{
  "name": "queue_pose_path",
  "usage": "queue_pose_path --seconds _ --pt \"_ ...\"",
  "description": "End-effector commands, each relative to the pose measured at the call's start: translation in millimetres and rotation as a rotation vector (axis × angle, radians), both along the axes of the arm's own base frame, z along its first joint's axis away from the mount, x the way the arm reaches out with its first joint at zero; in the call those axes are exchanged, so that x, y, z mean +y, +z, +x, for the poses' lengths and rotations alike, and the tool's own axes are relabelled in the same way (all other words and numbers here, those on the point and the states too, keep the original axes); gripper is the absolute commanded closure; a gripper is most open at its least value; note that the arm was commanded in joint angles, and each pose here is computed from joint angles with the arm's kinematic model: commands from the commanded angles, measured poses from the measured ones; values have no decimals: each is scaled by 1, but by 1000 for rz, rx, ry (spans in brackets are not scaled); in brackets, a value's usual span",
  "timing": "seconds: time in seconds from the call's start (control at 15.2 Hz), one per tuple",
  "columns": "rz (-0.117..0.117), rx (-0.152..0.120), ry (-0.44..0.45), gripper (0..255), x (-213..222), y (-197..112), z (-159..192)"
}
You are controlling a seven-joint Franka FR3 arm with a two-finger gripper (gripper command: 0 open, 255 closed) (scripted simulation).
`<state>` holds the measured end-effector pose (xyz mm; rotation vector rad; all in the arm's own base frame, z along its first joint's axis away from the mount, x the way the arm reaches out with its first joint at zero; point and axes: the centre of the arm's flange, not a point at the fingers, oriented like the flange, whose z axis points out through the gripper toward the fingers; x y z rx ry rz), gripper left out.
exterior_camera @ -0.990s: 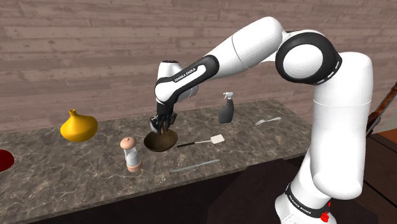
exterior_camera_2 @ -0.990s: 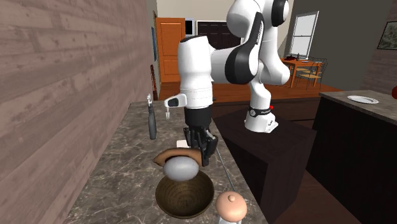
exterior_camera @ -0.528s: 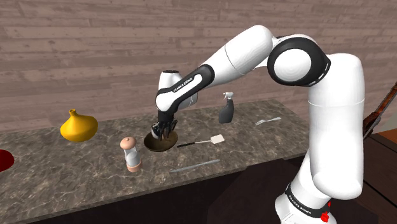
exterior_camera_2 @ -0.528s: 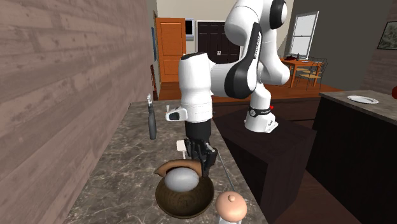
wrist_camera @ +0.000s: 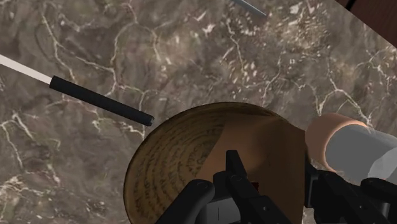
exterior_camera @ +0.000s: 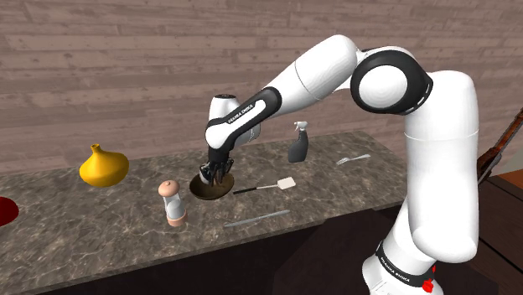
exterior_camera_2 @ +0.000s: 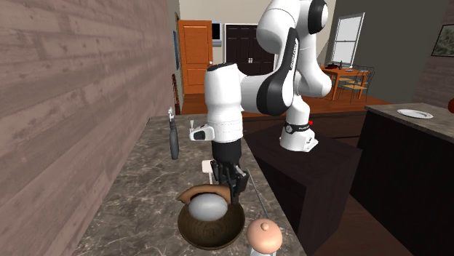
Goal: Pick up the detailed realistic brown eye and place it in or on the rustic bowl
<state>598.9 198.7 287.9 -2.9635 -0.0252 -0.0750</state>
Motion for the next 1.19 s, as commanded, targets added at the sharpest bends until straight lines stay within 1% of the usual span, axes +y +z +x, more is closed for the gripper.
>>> queue_pose_path --seconds 0.0,0.33,0.59,1.12 --pt "0 -1 0 0 0 0 0" --pt "0 -1 0 0 0 0 0" --pt "0 -1 0 0 -9 49 -2" --pt "0 -1 0 0 -9 49 -2"
